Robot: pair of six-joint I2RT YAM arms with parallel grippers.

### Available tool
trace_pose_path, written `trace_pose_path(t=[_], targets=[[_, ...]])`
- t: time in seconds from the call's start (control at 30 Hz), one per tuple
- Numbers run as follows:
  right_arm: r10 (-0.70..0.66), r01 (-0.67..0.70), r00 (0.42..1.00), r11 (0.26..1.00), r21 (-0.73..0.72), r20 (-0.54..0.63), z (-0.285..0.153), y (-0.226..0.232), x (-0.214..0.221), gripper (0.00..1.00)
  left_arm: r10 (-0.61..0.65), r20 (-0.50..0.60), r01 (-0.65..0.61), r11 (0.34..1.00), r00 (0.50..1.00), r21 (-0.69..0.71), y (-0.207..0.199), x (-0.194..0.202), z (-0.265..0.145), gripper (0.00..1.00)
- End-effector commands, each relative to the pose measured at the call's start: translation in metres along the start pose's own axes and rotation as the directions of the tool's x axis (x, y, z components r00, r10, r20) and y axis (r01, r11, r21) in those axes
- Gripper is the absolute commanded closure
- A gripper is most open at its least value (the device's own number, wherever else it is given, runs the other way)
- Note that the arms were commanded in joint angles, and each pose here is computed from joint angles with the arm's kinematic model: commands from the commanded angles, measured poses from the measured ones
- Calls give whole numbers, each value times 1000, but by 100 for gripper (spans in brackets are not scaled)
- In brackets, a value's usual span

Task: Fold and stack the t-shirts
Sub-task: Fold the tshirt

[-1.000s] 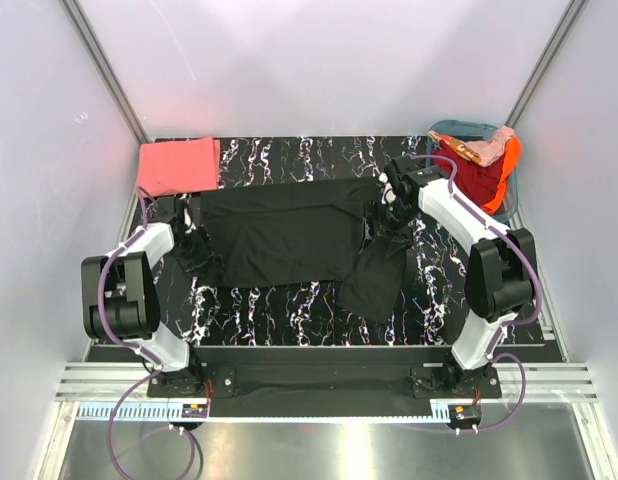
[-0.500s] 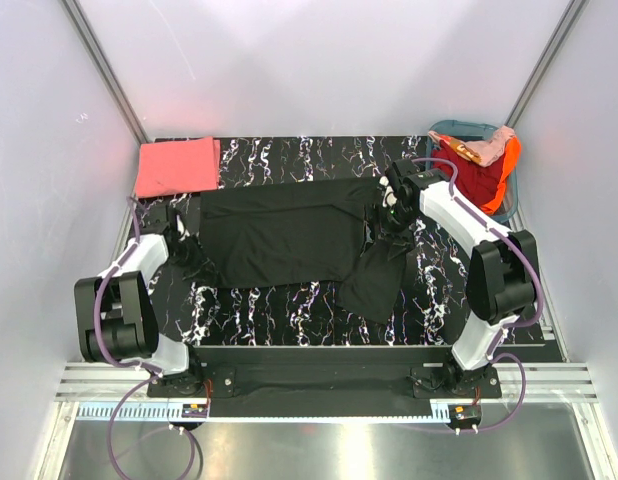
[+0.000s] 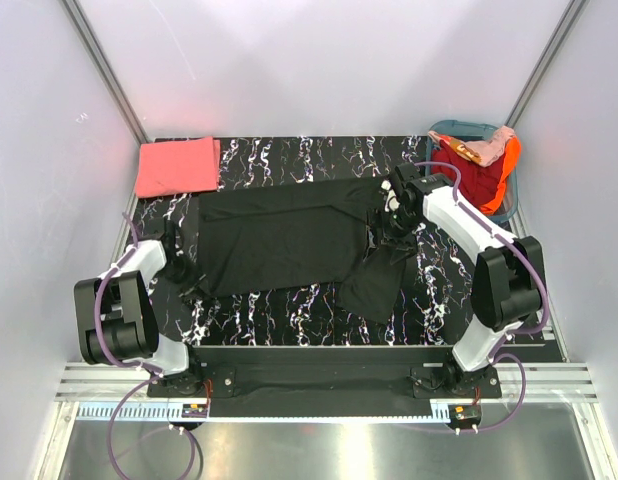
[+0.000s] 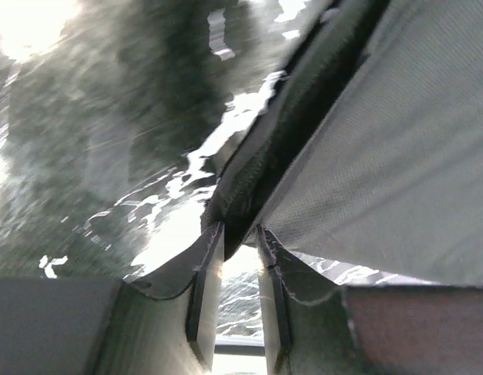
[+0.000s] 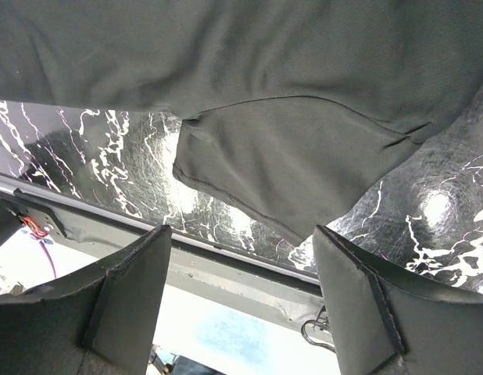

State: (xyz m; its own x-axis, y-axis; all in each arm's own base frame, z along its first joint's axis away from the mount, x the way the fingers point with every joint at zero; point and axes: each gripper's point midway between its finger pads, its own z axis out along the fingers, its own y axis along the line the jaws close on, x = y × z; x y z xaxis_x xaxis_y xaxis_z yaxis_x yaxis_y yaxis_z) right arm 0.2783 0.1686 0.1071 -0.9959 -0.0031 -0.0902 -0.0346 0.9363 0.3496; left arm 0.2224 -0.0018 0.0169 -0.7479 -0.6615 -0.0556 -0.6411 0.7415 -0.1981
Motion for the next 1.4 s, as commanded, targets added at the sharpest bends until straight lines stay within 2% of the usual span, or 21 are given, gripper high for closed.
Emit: trace_pose_path(t=[0.0,0.03,0.07,0.13,0.23,0.5,0.7,0.97,1.1,1.37], targets=[[-38,40,998,999,-36,54,-13,7,-4,20,-77,13,78,991,997,-113,20,-2,-9,69],[-39,41,998,998,-37,52,-13,8,-3,20,-97,16,98,987,995,-131,22,-1,-9,66],[-38,40,998,998,-38,54,-13,7,-3,20,-118,24,120,979,993,-162,27,-2,-11,56],[-36,38,998,998,-40,52,-13,8,-2,20,-130,41,135,970,991,-200,34,-5,-14,43],[-37,40,998,998,-46,48,-14,8,0,20,-122,61,132,969,991,-208,33,-13,-18,36],[-30,31,999,998,-48,26,-11,3,14,20,-116,153,145,970,982,-195,32,-24,-37,39],[-27,29,999,998,-60,28,-10,2,25,20,-222,136,248,944,966,-219,44,0,-31,53],[7,-5,1000,996,-87,26,-8,2,39,20,-282,149,309,926,948,-217,56,8,-16,58],[9,-7,1000,996,-89,22,-8,1,43,20,-305,146,333,910,941,-246,63,9,-11,54],[9,-8,1000,996,-85,15,-5,0,43,20,-291,153,316,931,944,-180,52,1,-10,59]])
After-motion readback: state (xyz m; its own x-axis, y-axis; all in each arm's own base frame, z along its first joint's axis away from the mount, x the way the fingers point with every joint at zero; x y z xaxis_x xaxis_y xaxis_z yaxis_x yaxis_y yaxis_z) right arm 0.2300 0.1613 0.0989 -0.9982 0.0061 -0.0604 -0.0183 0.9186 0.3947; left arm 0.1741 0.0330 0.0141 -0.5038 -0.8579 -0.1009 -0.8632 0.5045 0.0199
